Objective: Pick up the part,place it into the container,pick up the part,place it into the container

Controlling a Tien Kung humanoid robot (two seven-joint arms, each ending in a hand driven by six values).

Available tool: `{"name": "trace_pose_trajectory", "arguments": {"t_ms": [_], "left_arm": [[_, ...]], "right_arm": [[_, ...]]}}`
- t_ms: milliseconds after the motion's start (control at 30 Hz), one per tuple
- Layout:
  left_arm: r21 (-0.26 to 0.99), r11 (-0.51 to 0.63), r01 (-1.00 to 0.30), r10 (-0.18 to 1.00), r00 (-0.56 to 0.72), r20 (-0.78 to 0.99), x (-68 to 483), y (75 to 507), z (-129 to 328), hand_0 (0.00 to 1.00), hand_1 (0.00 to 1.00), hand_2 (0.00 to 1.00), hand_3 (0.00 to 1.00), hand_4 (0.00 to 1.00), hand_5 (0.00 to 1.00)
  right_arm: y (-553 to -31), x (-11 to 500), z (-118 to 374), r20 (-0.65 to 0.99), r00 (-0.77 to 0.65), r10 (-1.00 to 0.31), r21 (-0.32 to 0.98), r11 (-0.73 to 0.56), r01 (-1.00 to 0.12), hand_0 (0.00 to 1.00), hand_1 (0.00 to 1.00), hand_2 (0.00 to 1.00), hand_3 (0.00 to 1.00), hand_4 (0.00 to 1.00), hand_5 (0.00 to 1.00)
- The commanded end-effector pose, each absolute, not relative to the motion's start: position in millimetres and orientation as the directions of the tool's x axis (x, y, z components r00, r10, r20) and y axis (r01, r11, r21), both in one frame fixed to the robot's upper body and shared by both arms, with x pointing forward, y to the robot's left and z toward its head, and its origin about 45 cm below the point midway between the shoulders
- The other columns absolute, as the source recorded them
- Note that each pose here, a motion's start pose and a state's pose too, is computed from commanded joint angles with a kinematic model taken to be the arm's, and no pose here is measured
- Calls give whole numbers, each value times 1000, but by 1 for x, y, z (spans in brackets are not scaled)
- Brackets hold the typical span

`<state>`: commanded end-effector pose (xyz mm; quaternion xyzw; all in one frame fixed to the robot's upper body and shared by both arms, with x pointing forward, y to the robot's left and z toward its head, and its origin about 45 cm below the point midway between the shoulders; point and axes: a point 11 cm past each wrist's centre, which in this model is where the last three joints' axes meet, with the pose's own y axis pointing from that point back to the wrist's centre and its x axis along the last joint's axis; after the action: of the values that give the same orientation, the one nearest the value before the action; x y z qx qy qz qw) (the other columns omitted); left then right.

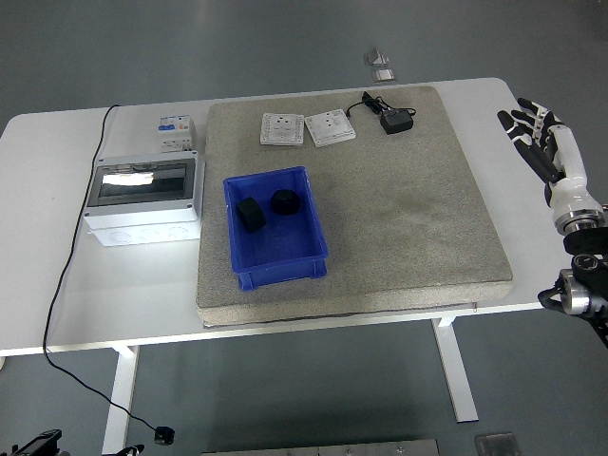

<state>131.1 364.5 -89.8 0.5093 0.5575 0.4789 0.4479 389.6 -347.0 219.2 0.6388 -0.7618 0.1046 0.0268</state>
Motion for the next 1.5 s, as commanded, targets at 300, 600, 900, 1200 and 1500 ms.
{"name": "trace_pose_trajectory", "arguments": {"t_ms": [300,600,900,1200,1500], "left_arm": [[990,14,137,997,-81,-3,132,368,-89,741,746,791,847,827,673],[991,12,132,997,-81,-1,132,367,-90,741,746,787,846,835,689],[991,20,133,995,-96,-8,130,365,-91,738,745,782,850,847,685],[991,24,130,995,-102,-10,130,364,-91,736,743,780,851,849,676],[988,11,152,997,-83,2,127,364,-91,734,742,774,848,858,674]], "right_arm": [[-383,386,222,5,-317,-949,-133,313,-940,766,623,682,685,977,754],[-388,382,210,-3,-351,-937,-106,349,-931,756,599,678,677,970,694],[-388,379,195,18,-362,-932,-73,360,-930,750,595,673,672,966,656],[-396,379,205,27,-382,-924,-112,377,-919,746,591,670,664,959,644],[-394,380,206,27,-376,-926,-115,371,-921,743,581,668,660,959,653]]}}
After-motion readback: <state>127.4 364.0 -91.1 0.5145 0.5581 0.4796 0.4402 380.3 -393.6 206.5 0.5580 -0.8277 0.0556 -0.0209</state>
